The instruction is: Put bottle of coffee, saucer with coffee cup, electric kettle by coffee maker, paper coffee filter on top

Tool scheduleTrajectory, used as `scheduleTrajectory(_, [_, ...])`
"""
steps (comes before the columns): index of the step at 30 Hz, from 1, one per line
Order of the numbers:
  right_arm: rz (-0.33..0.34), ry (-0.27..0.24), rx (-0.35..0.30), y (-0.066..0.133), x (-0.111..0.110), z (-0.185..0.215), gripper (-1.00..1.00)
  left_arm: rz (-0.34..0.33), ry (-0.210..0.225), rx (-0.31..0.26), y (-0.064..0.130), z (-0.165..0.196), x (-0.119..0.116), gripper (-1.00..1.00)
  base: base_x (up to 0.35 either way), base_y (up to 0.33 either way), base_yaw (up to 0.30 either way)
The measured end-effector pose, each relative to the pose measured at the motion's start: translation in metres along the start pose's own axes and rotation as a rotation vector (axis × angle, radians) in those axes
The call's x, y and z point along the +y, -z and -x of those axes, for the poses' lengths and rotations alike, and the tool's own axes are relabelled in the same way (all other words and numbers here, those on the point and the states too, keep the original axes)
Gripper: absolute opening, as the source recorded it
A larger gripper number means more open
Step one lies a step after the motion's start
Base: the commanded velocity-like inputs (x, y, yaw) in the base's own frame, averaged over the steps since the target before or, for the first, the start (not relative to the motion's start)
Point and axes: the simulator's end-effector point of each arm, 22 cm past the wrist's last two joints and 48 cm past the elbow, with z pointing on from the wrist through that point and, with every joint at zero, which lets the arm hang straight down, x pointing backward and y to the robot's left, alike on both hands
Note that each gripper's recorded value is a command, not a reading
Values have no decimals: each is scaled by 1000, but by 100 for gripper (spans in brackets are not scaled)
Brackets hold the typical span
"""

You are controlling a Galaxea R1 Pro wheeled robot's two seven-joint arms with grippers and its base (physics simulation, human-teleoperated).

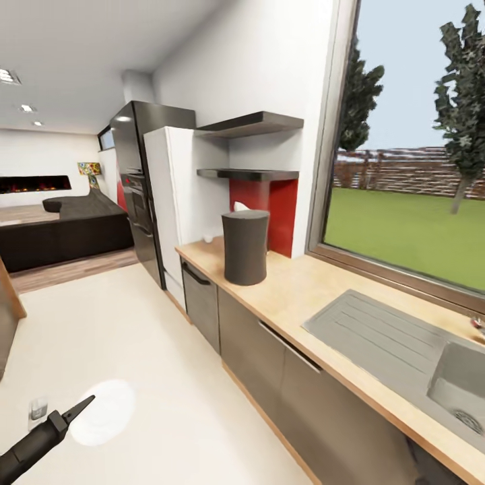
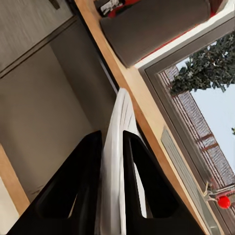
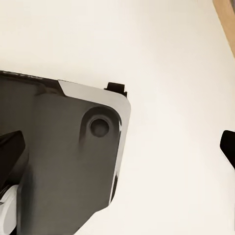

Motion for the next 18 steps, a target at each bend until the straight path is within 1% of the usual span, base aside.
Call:
scheduleTrajectory(8, [1,0,3,0,0,-1,100,3,1,1,0,-1,1,-100,285,184,275])
scheduleTrajectory(18, [4,-1,13,-2,1,-5,100,13,7,8,1,-5,6,-100,285,184,222])
